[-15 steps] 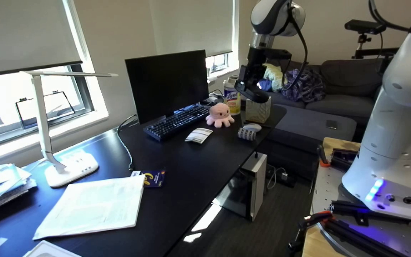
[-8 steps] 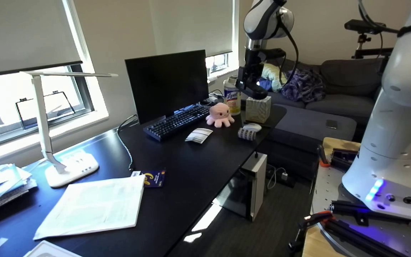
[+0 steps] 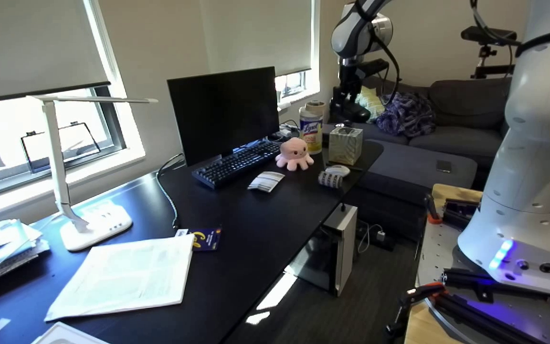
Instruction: Move the eyeglass case from the desk to on top of the tissue box
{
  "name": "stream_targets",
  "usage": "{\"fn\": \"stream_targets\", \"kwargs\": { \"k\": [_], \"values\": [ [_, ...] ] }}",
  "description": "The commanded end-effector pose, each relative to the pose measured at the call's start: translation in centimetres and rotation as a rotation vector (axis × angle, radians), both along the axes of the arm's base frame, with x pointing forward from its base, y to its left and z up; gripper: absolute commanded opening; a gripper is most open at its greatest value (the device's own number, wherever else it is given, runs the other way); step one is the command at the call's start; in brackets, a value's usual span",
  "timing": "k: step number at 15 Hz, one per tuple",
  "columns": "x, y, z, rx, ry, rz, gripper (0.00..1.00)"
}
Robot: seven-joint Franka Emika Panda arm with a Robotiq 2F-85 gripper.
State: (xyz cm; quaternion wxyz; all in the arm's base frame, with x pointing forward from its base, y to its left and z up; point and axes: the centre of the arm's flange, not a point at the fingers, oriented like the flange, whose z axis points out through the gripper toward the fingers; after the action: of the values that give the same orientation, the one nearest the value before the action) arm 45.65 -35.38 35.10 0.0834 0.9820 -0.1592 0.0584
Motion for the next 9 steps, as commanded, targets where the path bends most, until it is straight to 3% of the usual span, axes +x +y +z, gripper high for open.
{"fn": "stream_targets", "kwargs": {
  "k": [1, 9],
  "values": [
    [1.1, -4.1, -1.6, 0.006, 0.036, 0.123, 0.51],
    [1.5, -10.5, -4.9, 0.02, 0.074, 0.325, 0.51]
  ]
}}
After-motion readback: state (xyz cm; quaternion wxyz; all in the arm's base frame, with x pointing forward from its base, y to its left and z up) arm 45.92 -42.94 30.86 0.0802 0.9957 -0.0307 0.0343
